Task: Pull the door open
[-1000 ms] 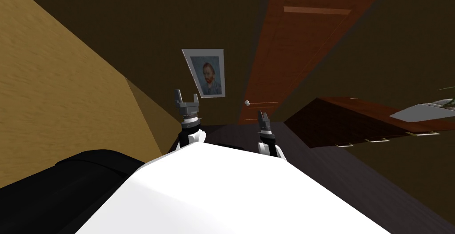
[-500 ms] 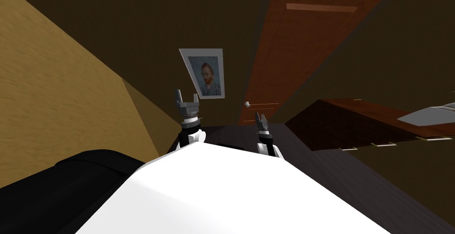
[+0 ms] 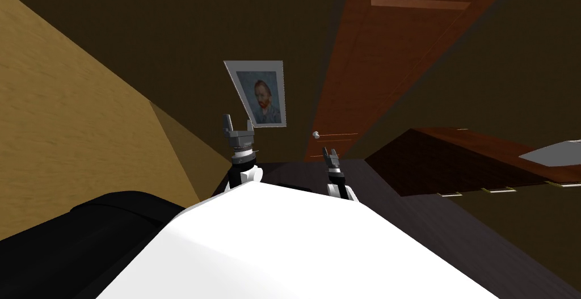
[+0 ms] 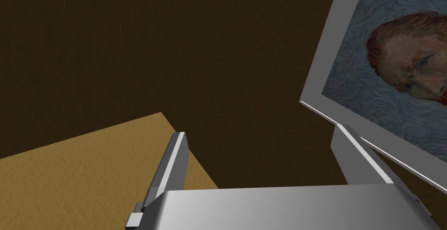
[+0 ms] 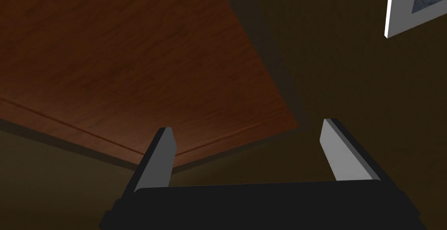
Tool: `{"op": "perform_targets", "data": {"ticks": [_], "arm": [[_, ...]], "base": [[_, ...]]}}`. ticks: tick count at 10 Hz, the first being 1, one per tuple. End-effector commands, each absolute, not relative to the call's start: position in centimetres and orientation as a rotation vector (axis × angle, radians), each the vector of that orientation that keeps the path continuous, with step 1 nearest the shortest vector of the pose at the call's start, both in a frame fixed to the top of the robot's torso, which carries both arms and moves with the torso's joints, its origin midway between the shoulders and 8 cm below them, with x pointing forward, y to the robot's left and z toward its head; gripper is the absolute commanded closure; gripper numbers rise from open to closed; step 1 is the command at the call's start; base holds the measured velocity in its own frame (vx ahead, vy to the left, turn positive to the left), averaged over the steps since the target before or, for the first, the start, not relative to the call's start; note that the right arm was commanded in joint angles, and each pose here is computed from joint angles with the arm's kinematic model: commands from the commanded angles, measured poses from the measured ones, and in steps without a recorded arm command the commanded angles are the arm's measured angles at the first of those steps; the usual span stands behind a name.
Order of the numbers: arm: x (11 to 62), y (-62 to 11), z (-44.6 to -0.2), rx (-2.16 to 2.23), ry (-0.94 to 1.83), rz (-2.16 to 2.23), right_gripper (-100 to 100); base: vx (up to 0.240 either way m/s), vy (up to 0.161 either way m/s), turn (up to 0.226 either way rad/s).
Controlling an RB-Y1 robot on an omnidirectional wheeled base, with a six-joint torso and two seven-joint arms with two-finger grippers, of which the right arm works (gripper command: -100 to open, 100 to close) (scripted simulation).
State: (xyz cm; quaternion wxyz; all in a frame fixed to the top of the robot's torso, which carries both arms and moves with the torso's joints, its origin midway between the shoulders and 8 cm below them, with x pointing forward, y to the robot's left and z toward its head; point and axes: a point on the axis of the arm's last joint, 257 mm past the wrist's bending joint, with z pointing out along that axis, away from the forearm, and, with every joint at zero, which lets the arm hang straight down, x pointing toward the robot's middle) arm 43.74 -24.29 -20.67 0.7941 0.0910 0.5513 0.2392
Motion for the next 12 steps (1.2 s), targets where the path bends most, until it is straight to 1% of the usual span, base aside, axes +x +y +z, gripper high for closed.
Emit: {"op": "perform_targets", "data": {"ticks": [1,6,8,12], "arm": [[43.8,-24.1,-22.1,0.174,1.220,0.479,-100],[44.2,-24.0,-26.9,0.105,1.316,0.385,-100],[44.3,-23.9,-27.8,0.090,1.335,0.367,-100],[44.2,-23.8,-31.0,0.033,1.401,0.302,-100]], "base": [[0.100,-0.020,0.011],[0.098,-0.023,0.010],[0.084,-0.011,0.005],[0.080,-0.017,0.006]]}}
